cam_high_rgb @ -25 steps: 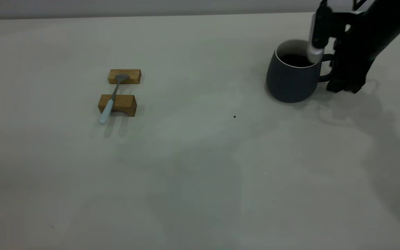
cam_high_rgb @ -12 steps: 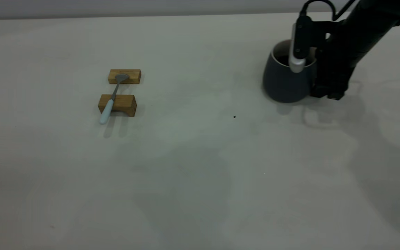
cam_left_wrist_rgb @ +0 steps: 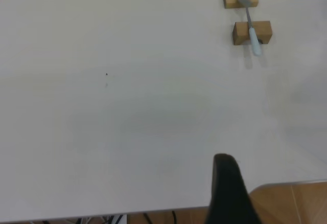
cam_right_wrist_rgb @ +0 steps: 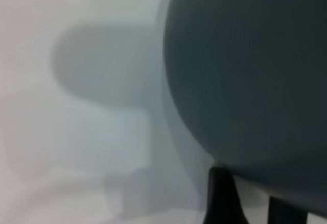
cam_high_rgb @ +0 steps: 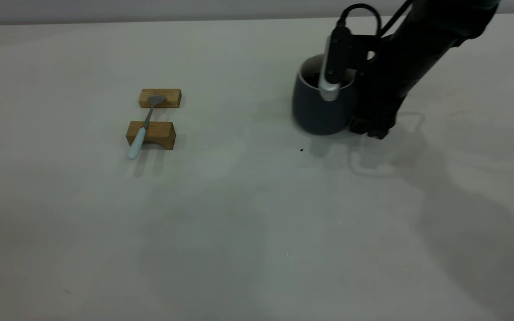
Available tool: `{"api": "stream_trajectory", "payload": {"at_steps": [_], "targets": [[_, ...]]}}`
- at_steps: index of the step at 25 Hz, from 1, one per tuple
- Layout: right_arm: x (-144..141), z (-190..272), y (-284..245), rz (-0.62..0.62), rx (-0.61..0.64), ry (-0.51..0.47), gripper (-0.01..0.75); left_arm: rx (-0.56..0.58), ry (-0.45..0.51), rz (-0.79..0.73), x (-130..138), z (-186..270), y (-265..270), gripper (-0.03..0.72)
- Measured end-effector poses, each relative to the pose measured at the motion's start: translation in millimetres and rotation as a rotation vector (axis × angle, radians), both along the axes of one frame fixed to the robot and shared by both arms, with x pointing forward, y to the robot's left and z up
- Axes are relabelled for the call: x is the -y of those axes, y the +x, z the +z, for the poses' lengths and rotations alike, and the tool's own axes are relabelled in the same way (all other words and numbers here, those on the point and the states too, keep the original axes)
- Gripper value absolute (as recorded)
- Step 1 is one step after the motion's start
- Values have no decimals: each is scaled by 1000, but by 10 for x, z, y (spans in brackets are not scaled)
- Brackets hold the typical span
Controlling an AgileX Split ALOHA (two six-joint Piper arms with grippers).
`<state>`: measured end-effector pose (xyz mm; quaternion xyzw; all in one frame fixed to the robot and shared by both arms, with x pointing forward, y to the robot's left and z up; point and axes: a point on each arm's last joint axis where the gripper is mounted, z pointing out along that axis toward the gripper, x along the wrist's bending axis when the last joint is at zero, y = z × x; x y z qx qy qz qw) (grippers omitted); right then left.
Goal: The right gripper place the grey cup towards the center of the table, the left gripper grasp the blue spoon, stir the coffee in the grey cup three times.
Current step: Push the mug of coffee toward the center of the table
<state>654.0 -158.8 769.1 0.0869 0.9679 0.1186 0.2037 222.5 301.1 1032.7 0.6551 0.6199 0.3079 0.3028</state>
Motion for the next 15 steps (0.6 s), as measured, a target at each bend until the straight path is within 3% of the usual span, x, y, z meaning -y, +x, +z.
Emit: {"api": "stream_trajectory", "payload": {"at_steps": [15], "targets": [[-665, -27, -292, 42, -39, 69, 545, 0, 0, 0, 0, 0, 0, 537]]}}
